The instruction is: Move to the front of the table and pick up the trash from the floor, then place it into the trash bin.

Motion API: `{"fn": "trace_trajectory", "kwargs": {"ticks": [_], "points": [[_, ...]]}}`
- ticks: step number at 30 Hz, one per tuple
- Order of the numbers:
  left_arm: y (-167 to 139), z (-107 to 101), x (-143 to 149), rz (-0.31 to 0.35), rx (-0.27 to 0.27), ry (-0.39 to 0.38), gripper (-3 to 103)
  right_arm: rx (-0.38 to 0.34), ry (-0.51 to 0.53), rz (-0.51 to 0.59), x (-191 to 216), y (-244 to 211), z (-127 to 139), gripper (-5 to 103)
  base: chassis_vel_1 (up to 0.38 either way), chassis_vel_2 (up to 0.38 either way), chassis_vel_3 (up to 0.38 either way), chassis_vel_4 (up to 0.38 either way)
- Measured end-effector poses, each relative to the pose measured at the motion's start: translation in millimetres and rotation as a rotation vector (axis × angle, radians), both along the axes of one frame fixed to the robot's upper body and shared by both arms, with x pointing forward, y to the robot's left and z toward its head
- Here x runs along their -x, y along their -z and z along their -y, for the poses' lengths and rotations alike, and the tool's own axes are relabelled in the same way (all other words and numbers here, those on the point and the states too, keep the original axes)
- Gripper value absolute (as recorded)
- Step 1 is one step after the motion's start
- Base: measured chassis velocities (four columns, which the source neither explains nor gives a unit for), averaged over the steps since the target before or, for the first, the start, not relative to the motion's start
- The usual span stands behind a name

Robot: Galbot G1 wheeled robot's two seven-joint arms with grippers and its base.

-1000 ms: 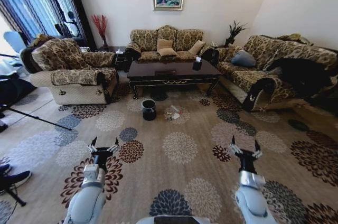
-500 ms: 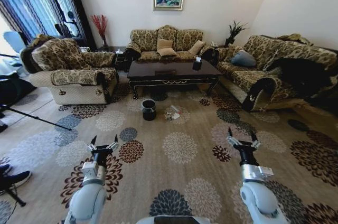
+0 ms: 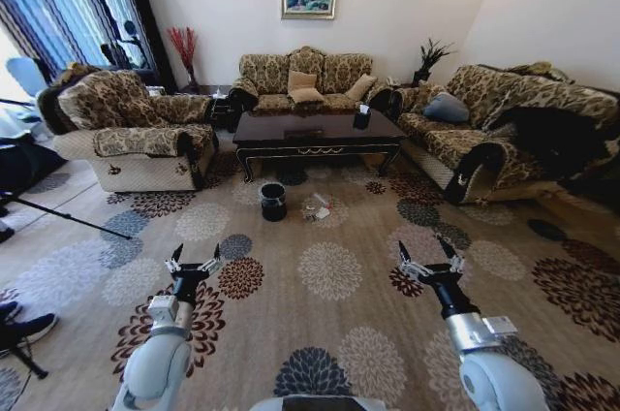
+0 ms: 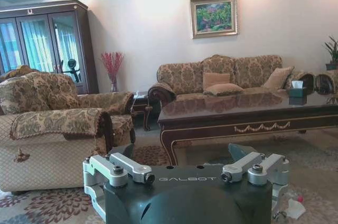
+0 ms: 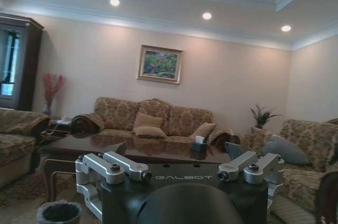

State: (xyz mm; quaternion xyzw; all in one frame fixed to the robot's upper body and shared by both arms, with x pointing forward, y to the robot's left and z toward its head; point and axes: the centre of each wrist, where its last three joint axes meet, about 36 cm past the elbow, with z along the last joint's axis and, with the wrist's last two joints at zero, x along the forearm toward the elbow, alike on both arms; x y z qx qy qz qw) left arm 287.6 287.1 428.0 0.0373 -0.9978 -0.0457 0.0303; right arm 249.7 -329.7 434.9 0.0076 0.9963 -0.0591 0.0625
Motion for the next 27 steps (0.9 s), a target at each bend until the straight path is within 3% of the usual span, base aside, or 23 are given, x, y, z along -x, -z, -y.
{"fn": "trace_trajectory", "kwargs": {"ticks": [7,11,17,27], "points": [[-3.8,-6.6,0.8,0.016,0.002,0.016,100,-0.014,0.045,0.013,7.9,-5.2,-1.9,100,0.0,0.0,0.0,0.0],[8.7,-8.7,3.9,0.024,0.027,0.034,100,-0.023,0.05,0.033,11.7,-9.1,-6.2,100,0.0,0.0,0.0,0.0],[19.4,-9.1,3.8,0.001,0.032,0.053,100,-0.022,0.065,0.05,10.8,-6.8,-6.0,100,0.0,0.0,0.0,0.0],[31.3,-6.4,-2.3,0.019,0.029,0.088,100,-0.02,0.095,0.048,11.1,-3.6,-6.7,100,0.0,0.0,0.0,0.0]]}}
